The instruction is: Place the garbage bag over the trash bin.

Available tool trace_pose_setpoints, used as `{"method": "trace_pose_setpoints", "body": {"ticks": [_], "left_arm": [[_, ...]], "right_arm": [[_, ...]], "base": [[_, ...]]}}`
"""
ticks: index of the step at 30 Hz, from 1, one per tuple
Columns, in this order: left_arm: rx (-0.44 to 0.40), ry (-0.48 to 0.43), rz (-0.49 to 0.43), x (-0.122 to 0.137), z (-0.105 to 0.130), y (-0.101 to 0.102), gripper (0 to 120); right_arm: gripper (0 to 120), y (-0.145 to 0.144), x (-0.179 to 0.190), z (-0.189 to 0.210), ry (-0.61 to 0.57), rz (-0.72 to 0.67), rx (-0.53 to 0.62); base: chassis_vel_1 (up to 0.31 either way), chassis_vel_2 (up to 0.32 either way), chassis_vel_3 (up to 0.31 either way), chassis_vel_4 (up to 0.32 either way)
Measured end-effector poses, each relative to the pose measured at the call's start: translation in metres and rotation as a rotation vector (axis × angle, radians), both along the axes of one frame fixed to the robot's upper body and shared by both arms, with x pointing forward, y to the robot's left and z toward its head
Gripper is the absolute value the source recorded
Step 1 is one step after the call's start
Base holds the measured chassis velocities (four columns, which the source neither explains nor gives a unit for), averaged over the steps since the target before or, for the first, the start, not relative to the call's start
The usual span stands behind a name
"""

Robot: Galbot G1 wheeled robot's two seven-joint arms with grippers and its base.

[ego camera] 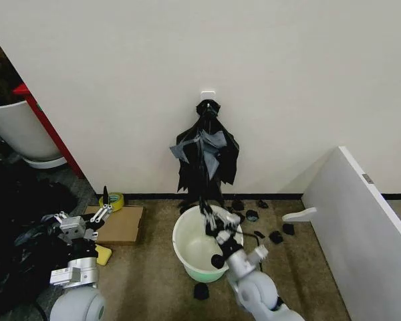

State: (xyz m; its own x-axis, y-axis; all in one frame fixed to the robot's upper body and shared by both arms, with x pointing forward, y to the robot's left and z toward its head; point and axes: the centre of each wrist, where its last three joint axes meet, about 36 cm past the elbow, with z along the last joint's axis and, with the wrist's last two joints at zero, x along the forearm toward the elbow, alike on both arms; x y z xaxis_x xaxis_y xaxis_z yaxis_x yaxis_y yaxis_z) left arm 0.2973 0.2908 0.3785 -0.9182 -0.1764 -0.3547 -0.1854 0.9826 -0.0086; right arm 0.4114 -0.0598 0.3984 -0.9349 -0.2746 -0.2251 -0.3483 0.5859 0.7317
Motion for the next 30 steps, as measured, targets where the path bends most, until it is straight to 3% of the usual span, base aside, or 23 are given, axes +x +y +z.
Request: {"method": "trace_pose_setpoints", "body": {"ticks": [5, 9, 22, 28, 30], "left_arm": [[0.002, -0.008, -0.002, 0.002, 0.002, 0.001, 100], [0.0, -0.014, -0.008, 0.005, 0.004, 0.0, 100], [0.001, -0.027, -0.014, -0.001, 0.013, -0.002, 100], [0.003, -0.03, -0.016, -0.003, 0.015, -0.002, 100], [0.004, -0.03, -0.017, -0.003, 0.015, -0.002, 100]], "right_arm": [[0, -0.031, -0.03, -0.039, -0.049, 0.07, -0.144], [0, -0.069, -0.063, -0.086, -0.134, 0.2, -0.295], [1, -0.125, -0.085, -0.129, -0.317, 0.416, -0.49], [28, -0.138, -0.087, -0.136, -0.36, 0.419, -0.552], [31, -0.137, -0.087, -0.135, -0.367, 0.408, -0.555]], "base": [[0.0, 0.0, 0.0, 0.0], [0.0, 0.0, 0.0, 0.0], [0.0, 0.0, 0.0, 0.0], [0.0, 0.0, 0.0, 0.0], [0.0, 0.0, 0.0, 0.0]]}}
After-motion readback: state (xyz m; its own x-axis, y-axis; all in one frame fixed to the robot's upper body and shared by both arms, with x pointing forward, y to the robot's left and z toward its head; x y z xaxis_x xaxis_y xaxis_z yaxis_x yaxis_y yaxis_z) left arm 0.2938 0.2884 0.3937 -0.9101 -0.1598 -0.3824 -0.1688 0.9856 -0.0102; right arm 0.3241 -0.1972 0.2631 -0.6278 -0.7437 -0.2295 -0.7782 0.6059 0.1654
